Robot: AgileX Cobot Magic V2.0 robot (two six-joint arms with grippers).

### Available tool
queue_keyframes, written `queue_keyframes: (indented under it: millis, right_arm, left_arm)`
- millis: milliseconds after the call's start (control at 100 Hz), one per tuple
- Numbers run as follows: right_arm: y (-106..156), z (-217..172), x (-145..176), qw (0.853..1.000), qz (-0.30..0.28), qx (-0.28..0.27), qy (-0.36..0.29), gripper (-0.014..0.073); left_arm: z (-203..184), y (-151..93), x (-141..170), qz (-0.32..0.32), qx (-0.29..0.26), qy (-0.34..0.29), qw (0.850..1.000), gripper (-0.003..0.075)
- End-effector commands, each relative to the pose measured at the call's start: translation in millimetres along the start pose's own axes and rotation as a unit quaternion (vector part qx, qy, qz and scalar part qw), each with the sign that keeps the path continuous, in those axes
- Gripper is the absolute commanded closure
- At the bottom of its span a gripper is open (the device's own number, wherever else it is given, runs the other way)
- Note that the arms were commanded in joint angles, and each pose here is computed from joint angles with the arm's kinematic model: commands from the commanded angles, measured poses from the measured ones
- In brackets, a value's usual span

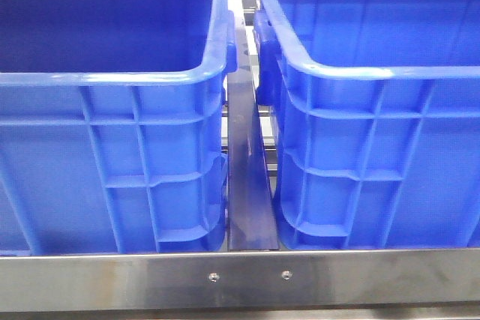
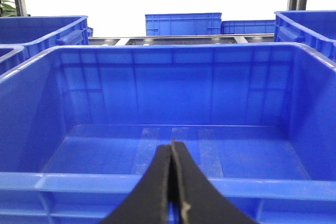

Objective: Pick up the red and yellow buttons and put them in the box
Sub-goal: 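Hand the red-capped button from the left gripper to the right gripper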

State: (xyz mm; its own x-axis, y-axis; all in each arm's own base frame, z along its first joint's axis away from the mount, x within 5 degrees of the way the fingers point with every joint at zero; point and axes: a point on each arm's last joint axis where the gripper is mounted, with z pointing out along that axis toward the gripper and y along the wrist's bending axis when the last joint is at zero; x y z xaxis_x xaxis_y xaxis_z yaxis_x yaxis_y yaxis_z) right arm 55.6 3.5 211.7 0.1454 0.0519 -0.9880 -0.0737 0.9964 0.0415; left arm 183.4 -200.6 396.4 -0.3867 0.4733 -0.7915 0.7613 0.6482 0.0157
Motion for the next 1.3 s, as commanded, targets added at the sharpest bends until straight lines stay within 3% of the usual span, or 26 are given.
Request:
queue_keyframes:
  millis: [0, 160, 290, 600, 790, 1060, 1170, 1290]
  right_arm:
    - [0, -3, -16, 0.998, -0.007, 0.004, -0.064, 0.0663]
    - [-1, -3, -19, 0.997, -0.004, 0.005, -0.077, 0.0663]
    - [0, -4, -31, 0.997, 0.046, 0.001, -0.070, 0.0663]
    - [13, -9, -111, 0.996, 0.075, -0.039, 0.038, 0.0664]
    - [21, 10, -156, 0.986, 0.098, -0.065, 0.115, 0.0664]
    - [26, 32, -162, 0.976, 0.137, -0.079, 0.153, 0.0657]
    - [27, 34, -158, 0.971, 0.153, -0.085, 0.164, 0.0573]
    - [30, 34, -159, 0.967, 0.171, -0.093, 0.165, 0.0356]
  left_arm:
    - [-19, -15, -14, 0.013, 0.023, -0.061, 0.998, 0.0731]
    - [-19, -23, -15, 0.021, 0.036, -0.065, 0.997, 0.0731]
    - [-19, -24, -15, 0.020, 0.036, -0.065, 0.997, 0.0731]
    - [-20, -24, -15, 0.020, 0.037, -0.065, 0.997, 0.0731]
    - [-20, -24, -15, 0.020, 0.037, -0.065, 0.997, 0.0731]
    - [-20, -24, -15, 0.020, 0.037, -0.065, 0.997, 0.0731]
    - [-20, -24, -15, 0.020, 0.037, -0.065, 0.997, 0.0731]
    - [-20, -24, -15, 0.020, 0.037, -0.066, 0.997, 0.0731]
